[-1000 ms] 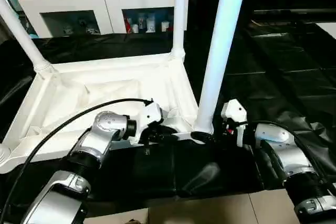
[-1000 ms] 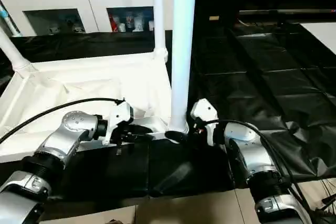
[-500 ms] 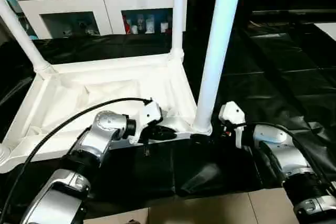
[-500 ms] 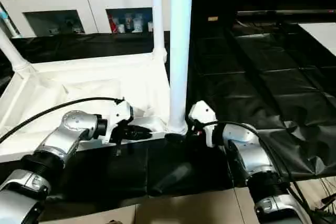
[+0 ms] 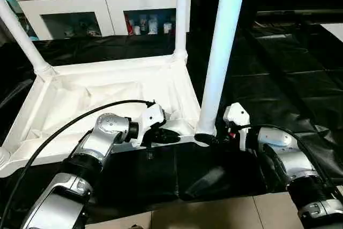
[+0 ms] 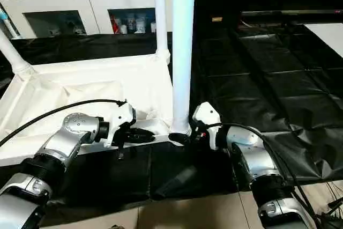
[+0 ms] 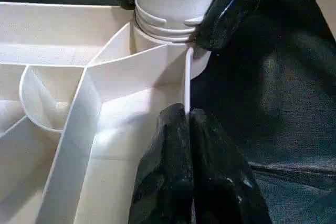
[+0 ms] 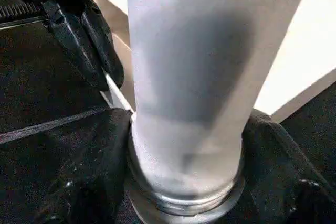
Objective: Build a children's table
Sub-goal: Rotate leg to tighten
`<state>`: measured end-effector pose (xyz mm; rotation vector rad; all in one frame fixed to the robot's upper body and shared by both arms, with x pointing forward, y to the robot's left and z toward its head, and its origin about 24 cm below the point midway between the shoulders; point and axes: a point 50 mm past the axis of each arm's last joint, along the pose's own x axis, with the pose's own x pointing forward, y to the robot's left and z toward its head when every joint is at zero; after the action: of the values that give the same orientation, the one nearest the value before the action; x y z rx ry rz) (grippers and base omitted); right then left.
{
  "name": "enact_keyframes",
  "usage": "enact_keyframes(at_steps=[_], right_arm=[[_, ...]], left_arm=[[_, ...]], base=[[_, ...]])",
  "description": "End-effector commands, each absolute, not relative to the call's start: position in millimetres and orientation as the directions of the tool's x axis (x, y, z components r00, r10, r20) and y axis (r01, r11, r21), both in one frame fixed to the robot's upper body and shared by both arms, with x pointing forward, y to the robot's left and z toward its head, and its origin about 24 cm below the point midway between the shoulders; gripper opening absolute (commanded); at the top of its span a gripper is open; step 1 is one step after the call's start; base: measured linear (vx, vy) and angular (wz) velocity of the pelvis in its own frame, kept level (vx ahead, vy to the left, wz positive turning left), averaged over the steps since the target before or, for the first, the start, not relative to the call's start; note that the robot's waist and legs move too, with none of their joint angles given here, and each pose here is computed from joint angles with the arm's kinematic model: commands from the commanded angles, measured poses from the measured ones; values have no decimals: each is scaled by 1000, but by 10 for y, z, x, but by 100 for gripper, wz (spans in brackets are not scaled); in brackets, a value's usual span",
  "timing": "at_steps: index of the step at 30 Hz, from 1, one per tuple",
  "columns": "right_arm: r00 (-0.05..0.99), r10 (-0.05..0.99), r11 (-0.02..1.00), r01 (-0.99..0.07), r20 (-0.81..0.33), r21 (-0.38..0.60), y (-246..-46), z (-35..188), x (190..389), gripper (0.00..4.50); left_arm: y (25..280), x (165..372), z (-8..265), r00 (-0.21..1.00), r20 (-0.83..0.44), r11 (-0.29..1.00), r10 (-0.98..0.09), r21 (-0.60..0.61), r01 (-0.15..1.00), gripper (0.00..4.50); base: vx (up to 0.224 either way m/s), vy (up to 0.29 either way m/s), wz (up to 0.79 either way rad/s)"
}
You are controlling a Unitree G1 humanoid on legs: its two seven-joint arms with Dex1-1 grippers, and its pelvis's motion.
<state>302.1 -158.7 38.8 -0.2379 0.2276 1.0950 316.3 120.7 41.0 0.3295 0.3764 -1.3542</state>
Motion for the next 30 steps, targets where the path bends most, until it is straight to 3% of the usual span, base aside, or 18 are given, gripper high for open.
enact_keyframes(at_steps=[1, 5, 9, 11, 12, 14, 18, 19, 27, 30], right_arm=[[431, 857, 428, -901, -284, -74, -1559, 393, 3024, 267], [454, 847, 452, -889, -278, -76, -1547, 372, 3032, 267], [616, 725, 623, -777, -309, -86, -1540, 253, 3151, 267], [749, 574, 784, -619, -330, -42, -1479, 124, 3243, 267], [751, 572, 786, -617, -330, -41, -1478, 123, 3244, 267], [834, 427, 887, -462, -350, -18, -1440, 61, 3308, 266], [873, 304, 944, -330, -381, -2, -1373, 1, 3346, 266], [888, 260, 959, -282, -380, -2, -1256, -2, 3368, 266], [897, 343, 935, -354, -278, 12, -1020, 135, 3404, 266], [900, 358, 932, -360, -247, 38, -1042, 160, 3400, 336]], left_arm=[[1304, 3110, 264, 161, -503, 210, -849, -42, 977, 0], [1297, 3110, 250, 168, -508, 216, -845, -36, 976, 0], [1211, 3180, 195, 266, -525, 314, -808, -2, 949, 0], [1031, 3274, 181, 362, -509, 400, -781, 38, 916, 0], [1029, 3276, 182, 364, -509, 401, -780, 39, 915, 0], [874, 3341, 213, 413, -491, 442, -767, 63, 895, 0], [699, 3410, 287, 468, -464, 469, -752, 122, 875, 0], [570, 3437, 331, 487, -445, 477, -752, 142, 867, 0], [566, 3435, 295, 484, -455, 470, -748, 152, 870, 0], [617, 3434, 265, 489, -465, 476, -738, 156, 866, 0]], base=[[0, 0, 0], [0, 0, 0], [0, 0, 0], [0, 0, 0], [0, 0, 0], [0, 0, 0], [0, 0, 0], [0, 0, 0], [0, 0, 0], [0, 0, 0]])
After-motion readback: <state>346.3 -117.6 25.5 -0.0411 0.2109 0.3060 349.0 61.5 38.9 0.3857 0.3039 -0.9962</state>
